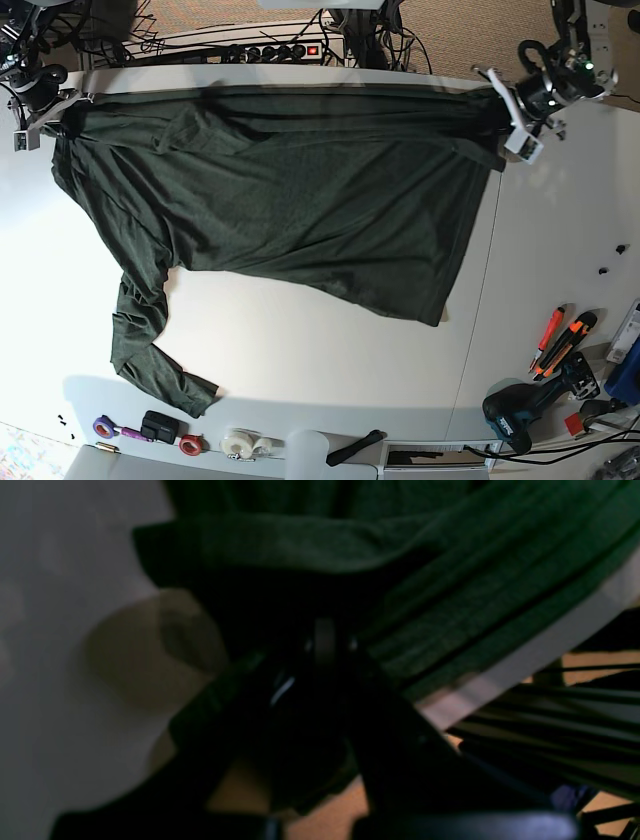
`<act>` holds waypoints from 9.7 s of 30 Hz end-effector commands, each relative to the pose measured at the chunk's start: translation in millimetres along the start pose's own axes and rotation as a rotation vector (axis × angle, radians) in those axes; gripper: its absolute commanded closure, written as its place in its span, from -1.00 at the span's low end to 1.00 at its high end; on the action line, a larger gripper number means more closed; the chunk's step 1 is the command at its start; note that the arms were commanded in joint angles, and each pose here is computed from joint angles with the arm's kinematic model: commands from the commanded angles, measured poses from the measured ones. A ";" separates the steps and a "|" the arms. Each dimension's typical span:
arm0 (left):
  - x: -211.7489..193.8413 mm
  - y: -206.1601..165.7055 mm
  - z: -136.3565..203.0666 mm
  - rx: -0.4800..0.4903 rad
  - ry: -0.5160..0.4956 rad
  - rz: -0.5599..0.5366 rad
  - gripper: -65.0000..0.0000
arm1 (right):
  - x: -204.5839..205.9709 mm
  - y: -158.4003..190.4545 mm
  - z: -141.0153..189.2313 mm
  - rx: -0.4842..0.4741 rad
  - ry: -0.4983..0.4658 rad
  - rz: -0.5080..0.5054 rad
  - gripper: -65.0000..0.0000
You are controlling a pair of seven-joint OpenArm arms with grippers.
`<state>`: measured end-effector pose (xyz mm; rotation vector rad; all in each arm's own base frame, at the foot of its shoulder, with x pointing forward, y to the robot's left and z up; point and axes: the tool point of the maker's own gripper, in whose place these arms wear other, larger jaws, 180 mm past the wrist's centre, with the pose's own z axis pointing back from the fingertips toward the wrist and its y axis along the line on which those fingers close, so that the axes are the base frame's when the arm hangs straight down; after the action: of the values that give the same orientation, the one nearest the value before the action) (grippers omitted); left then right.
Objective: Layout the t-shirt on the table in an organized manner, then fold the t-shirt properly
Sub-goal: 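Pull the shoulder edge with both grippers to straighten the shirt, then release the shirt with both grippers and lift them away, then move the right gripper to the sleeve and grasp the shirt side, then drag the grasped shirt side with the right gripper toward the collar, then grasp the shirt hem corner with the left gripper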
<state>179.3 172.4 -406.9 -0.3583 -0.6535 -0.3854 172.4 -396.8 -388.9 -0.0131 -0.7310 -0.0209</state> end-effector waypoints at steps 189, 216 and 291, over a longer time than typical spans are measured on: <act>174.2 40.6 15.5 0.134 -0.316 -0.266 1.00 | 193.2 -64.1 -78.8 -0.304 -0.193 -0.252 0.37; 175.8 37.7 15.7 0.118 -0.328 -0.255 1.00 | 218.9 10.7 -153.4 -0.132 -0.245 -0.403 1.00; 172.0 74.8 21.6 0.312 -0.292 -0.191 0.28 | 132.9 56.1 -133.2 0.237 0.038 -0.087 0.53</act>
<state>320.8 204.7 -309.3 -0.0599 -0.9762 -0.4033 372.5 -339.1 -392.5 0.2770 -0.7662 -0.0489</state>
